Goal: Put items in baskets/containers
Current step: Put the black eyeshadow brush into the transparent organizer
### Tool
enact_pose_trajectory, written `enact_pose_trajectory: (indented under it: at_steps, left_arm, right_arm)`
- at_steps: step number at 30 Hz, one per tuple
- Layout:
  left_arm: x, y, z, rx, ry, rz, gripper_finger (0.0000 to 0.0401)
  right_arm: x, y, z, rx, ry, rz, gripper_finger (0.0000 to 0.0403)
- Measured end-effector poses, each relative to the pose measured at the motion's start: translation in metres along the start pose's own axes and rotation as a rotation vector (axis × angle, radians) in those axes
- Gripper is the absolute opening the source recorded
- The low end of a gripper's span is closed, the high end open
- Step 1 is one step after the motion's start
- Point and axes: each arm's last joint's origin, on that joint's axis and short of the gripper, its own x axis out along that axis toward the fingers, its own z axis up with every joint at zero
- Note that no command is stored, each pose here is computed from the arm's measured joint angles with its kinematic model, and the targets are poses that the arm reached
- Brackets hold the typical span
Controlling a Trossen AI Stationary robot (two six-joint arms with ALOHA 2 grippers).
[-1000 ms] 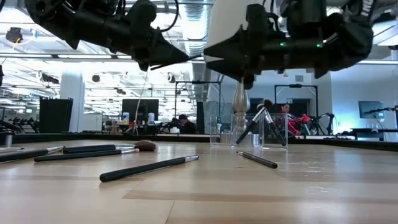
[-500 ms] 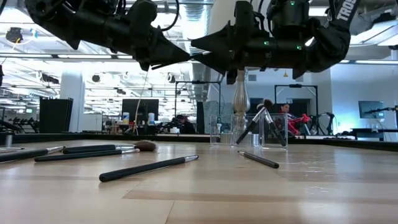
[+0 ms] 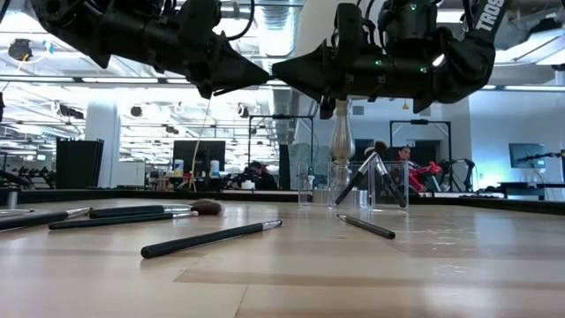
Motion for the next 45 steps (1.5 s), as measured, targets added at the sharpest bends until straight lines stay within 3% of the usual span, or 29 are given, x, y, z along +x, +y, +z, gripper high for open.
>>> enact_pose_trajectory:
  at_steps: [7,18,24,29,32,38,45]
  left_arm:
    - [0.0,0.0,0.0,-0.001,-0.001,0.001,0.0037]
    - [0.0,0.002,0.001,-0.001,-0.002,0.054,0.0104]
    - [-0.007,0.006,0.012,-0.016,-0.05,0.121,0.0122]
    - [-0.016,0.008,0.025,-0.032,-0.104,0.121,0.0123]
    - [-0.019,0.01,0.029,-0.036,-0.12,0.123,0.012]
    - [-0.018,0.015,0.029,-0.04,-0.121,0.145,0.0116]
    - [-0.017,0.017,0.028,-0.044,-0.114,0.15,0.0116]
  right_arm:
    - [0.0,0.001,0.0,0.022,-0.001,-0.002,0.0023]
    - [-0.002,0.002,0.0,0.075,0.073,-0.028,0.001]
    - [-0.016,0.019,0.017,-0.015,0.193,-0.239,0.001]
    - [-0.042,0.034,0.041,-0.136,0.269,-0.538,0.0006]
    - [-0.058,0.031,0.048,-0.102,0.307,-0.677,0.0006]
    - [-0.065,0.012,0.046,-0.061,0.397,-0.774,0.0006]
    - [-0.041,-0.012,0.043,-0.077,0.529,-0.789,0.001]
